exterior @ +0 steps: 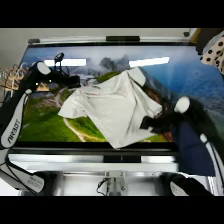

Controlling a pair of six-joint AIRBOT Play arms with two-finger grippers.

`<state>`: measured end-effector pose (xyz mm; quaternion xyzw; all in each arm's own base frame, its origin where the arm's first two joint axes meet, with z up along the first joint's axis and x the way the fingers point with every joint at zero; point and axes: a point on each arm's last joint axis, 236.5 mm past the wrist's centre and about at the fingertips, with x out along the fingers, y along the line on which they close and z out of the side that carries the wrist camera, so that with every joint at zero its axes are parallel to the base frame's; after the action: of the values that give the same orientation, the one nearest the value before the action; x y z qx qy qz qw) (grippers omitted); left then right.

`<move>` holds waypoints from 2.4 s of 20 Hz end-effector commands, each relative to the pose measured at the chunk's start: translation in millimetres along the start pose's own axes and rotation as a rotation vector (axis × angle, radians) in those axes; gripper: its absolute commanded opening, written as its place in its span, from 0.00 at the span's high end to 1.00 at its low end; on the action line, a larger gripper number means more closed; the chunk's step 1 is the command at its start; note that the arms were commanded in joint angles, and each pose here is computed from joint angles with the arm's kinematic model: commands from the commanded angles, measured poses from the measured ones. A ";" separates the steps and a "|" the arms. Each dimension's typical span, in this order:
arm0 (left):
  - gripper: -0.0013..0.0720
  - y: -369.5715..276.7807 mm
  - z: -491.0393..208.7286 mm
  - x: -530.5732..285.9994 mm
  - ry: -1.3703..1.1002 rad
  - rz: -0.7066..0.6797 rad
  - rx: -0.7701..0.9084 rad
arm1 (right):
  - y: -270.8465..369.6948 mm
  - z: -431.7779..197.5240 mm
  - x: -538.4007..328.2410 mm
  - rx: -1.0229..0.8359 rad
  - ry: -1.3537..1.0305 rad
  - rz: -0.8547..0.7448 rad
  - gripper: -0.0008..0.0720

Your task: Fold the shirts.

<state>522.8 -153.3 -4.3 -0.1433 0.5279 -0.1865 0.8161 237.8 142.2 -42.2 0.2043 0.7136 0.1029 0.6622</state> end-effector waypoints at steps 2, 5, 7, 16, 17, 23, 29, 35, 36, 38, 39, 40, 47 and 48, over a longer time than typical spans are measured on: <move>0.92 2.4 -0.8 -1.1 0.006 0.000 0.006 | 18.6 -41.0 68.3 0.156 -0.049 0.113 0.06; 0.92 2.3 -1.2 -1.1 0.008 0.000 0.005 | 35.0 -43.6 93.7 0.179 -0.048 0.118 0.06; 0.92 2.3 -1.2 -1.1 0.008 0.000 0.005 | 48.5 -39.4 107.3 0.205 -0.060 0.160 0.06; 0.92 9.4 -7.2 -9.2 0.038 0.005 0.000 | 76.7 0.9 96.6 0.119 -0.246 0.218 0.89; 0.92 17.2 -11.9 -17.8 0.061 0.011 -0.013 | 70.3 -2.1 87.2 0.038 -0.227 0.170 0.89; 0.92 60.0 -92.7 -90.4 0.346 0.045 -0.150 | -60.8 47.5 -63.3 -0.008 -0.383 -0.263 0.89; 0.93 -12.3 -137.2 -150.4 0.040 -0.071 -0.110 | -1.2 82.2 -152.1 -0.292 -0.568 -0.122 0.89; 0.93 -180.0 -68.0 -563.6 -1.338 -0.061 0.281 | 119.8 18.1 -441.3 -0.624 -1.279 -0.139 0.89; 0.93 -206.2 -93.6 -621.6 -1.509 -0.050 0.338 | 142.9 -18.2 -497.5 -0.652 -1.452 -0.081 0.89; 0.93 -239.1 -142.0 -684.7 -1.684 -0.019 0.386 | 169.4 -85.9 -564.1 -0.677 -1.664 0.046 0.89; 0.93 -241.0 -153.8 -693.4 -1.698 0.022 0.374 | 173.5 -107.4 -577.5 -0.672 -1.702 0.089 0.89; 0.93 -233.6 -158.7 -692.3 -1.677 0.093 0.345 | 173.5 -117.1 -579.8 -0.657 -1.702 0.114 0.89; 0.93 -144.8 -162.4 -618.4 -1.282 0.486 0.233 | 133.5 -42.9 -454.1 -0.550 -1.125 -0.037 0.89; 0.93 -130.2 -164.7 -600.5 -1.196 0.520 0.225 | 127.6 -25.8 -435.0 -0.527 -1.036 -0.056 0.89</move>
<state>123.3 -23.7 518.2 -0.0466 -0.1191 0.0203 0.9916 227.8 74.2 465.7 0.0421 0.1226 0.1536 0.9796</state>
